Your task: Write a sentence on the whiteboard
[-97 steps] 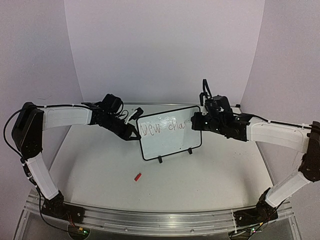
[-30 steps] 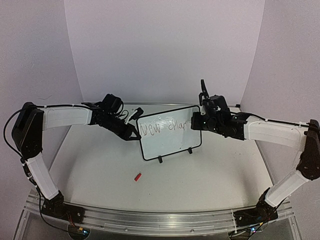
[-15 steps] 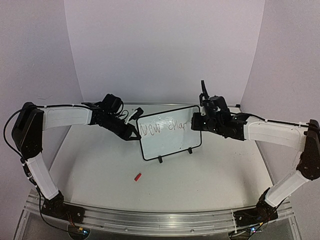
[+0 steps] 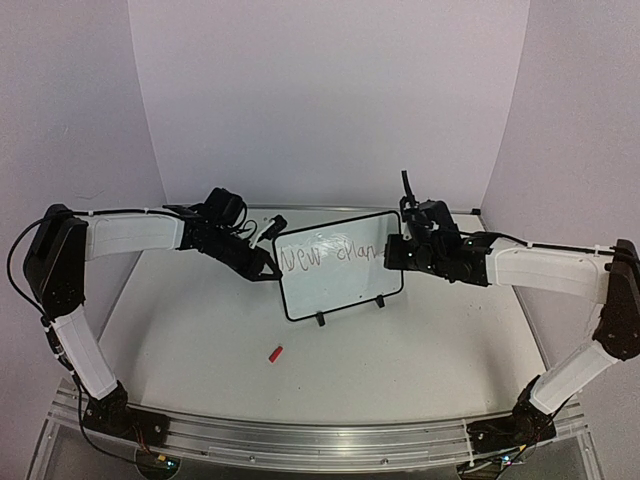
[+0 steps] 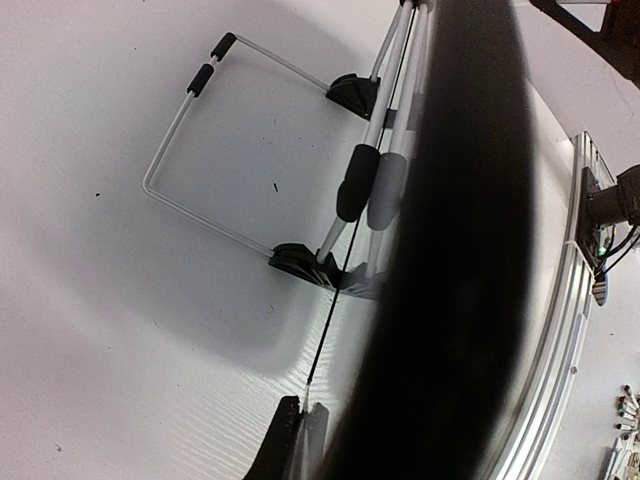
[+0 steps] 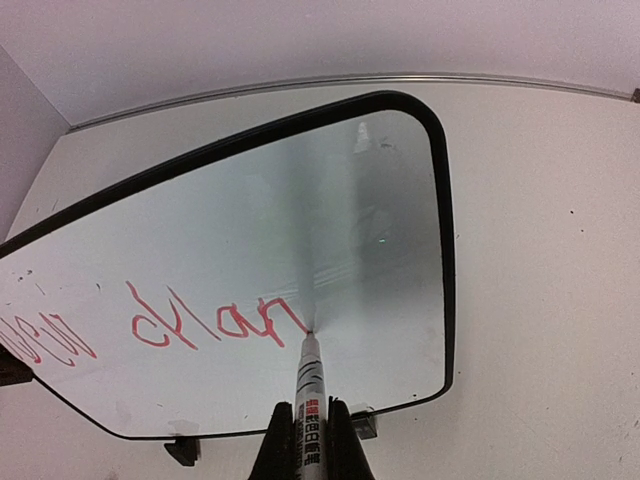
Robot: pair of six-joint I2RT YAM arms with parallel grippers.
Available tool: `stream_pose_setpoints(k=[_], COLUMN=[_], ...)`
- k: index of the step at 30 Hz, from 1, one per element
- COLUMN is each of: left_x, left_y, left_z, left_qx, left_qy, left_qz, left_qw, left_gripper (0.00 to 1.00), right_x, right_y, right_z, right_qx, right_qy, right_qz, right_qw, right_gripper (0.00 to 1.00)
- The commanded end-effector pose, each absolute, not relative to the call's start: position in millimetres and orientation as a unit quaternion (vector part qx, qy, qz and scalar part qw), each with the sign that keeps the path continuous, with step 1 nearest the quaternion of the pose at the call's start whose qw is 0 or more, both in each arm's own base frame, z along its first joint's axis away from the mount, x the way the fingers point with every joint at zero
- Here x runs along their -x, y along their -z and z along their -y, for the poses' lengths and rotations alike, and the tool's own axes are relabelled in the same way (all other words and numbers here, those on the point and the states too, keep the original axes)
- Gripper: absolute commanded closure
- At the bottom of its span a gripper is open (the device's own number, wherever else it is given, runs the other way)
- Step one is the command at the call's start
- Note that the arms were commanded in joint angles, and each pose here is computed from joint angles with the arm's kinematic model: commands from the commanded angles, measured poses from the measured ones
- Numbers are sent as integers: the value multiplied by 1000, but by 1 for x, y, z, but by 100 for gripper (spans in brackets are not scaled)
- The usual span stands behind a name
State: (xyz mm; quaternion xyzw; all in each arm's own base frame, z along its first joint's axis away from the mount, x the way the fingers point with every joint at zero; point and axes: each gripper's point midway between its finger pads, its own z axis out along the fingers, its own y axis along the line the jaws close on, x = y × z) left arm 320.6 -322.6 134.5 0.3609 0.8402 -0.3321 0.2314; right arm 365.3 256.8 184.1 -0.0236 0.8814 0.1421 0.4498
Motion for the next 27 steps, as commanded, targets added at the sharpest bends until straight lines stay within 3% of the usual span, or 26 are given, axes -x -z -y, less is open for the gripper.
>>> stream_pose_setpoints(k=[1, 10, 27], left_x=[-323, -324, -322], left_y=[-148, -150, -148], left_z=[325, 324, 326], left_qx=[-368, -368, -371], left_qy=[319, 316, 314], left_qz=[-838, -838, -838], left_qw=[247, 249, 248], left_gripper=[100, 100, 100], right_x=[-368, -354, -368], right_y=[-210, -236, -228], right_z=[-257, -246, -239], right_qx=[16, 9, 7], right_qy=[-161, -178, -152], right_qz=[-868, -855, -862], right_qw=[470, 486, 483], right_gripper=[100, 100, 100])
